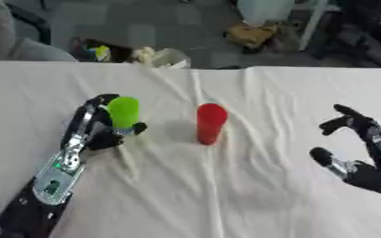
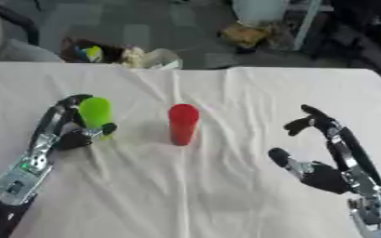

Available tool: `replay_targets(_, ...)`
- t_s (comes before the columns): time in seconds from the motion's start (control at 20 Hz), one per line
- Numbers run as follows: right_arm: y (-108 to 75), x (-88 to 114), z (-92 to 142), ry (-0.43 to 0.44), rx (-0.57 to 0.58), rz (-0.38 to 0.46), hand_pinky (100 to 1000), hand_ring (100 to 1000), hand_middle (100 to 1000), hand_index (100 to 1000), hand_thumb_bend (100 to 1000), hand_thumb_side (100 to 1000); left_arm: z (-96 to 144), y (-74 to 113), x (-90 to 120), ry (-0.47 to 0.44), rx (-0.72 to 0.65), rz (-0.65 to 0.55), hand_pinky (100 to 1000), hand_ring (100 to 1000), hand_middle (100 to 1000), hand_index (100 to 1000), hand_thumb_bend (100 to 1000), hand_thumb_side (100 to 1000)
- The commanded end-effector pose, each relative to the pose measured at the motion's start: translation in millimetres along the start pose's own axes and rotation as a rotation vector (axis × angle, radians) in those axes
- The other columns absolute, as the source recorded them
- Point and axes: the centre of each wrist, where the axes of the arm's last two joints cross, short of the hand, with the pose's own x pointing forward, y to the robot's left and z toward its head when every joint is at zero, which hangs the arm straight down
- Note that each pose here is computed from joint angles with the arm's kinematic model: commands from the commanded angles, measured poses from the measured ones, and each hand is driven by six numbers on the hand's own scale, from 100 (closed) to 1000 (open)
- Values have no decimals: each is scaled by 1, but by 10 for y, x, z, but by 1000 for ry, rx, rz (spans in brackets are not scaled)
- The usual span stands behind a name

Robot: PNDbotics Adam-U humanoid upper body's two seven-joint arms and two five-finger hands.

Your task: Pour the contents of one cup into another cup.

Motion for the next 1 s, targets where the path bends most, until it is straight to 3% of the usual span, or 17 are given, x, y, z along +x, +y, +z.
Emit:
replay_targets(0.05,-76,67,-45,-32,-10,10,910,986,536,672,631,674,-60,79,34,-5,8,-15,477,455,541,772,700,412)
replay_targets(0.15,-76,66,-44,-32,-10,10,909,986,535,672,631,674,-63,72,31,-2,3,-17,466,445,530,766,680,406)
replay_targets(0.25,-76,64,-43,-31,-11,10,909,986,534,672,629,675,-60,59,24,0,-9,-18,426,404,492,742,585,382)
replay_targets(0.35,-74,62,-41,-30,-11,9,909,986,534,672,628,676,-54,51,12,3,-19,-19,411,389,478,735,555,372)
replay_targets(0.4,-74,60,-40,-29,-11,9,909,986,534,672,626,676,-50,46,6,5,-21,-19,373,350,444,721,471,349)
replay_targets(0.55,-73,54,-37,-27,-13,8,909,986,533,672,623,678,-32,36,2,6,-19,-9,343,322,416,713,367,322)
replay_targets(0.65,-73,46,-32,-22,-13,7,909,986,528,674,620,676,-19,40,25,0,-5,6,325,308,401,706,243,295)
replay_targets(1.0,-74,-3,-2,1,-10,7,908,985,519,674,616,674,82,195,273,-90,54,39,321,307,397,701,195,266)
